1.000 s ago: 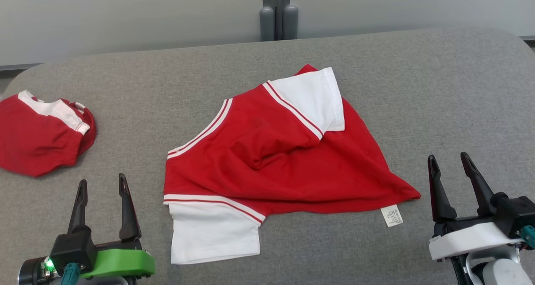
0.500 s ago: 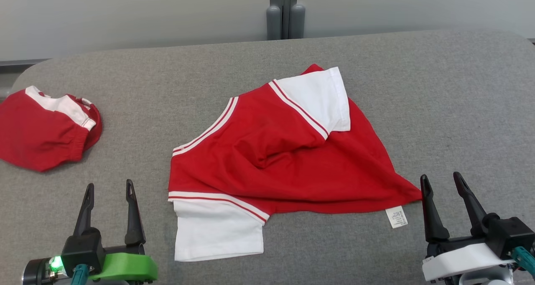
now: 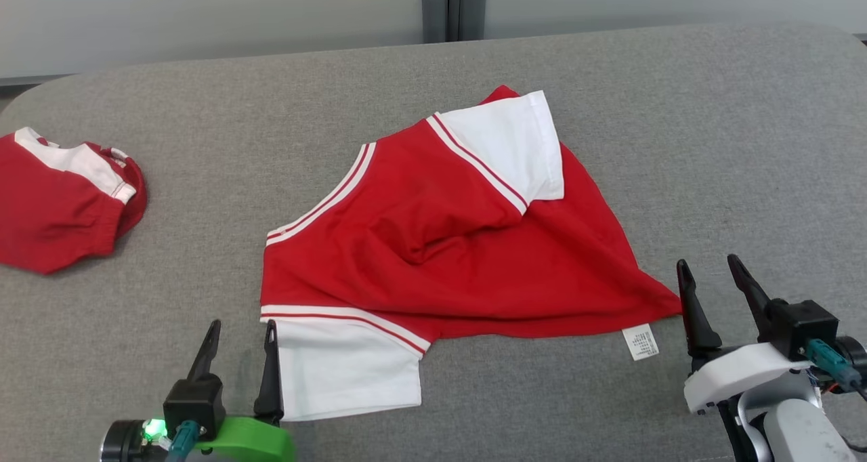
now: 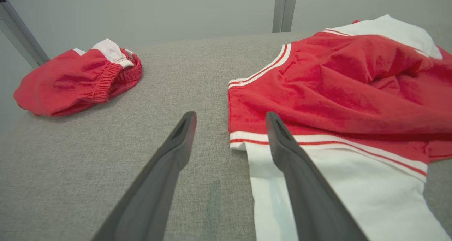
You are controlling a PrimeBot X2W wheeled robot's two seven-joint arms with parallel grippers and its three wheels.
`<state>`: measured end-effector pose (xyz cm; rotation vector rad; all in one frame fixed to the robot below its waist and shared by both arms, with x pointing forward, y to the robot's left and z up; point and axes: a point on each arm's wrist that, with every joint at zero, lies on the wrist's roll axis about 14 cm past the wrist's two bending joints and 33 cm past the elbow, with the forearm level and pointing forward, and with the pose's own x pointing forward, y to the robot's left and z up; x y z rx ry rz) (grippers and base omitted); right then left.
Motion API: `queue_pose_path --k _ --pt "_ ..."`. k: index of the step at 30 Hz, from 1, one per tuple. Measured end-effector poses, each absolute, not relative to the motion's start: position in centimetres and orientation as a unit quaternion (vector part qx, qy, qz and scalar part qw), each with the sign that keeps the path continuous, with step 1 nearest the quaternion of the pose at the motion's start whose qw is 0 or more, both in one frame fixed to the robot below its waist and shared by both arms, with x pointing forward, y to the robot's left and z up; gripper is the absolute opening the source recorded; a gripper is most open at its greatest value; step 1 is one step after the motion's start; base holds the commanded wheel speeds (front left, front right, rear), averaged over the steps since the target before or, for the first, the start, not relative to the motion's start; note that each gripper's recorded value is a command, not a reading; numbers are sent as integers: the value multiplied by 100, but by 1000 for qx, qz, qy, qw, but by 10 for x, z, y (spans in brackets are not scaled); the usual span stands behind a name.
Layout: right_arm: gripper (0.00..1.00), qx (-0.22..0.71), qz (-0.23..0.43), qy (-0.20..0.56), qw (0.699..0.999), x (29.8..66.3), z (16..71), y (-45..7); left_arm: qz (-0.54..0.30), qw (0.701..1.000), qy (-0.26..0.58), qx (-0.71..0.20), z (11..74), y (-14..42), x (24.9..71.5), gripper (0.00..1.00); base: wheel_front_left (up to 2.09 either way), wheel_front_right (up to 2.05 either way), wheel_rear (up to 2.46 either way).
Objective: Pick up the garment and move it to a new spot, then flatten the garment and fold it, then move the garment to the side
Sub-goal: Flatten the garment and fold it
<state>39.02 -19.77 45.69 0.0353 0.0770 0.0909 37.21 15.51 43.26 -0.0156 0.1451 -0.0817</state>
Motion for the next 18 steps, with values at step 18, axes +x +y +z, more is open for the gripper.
queue_pose_path --k 18 --pt "100 57 60 176 981 380 376 -177 -89 971 215 -62 353 119 336 100 0 0 0"
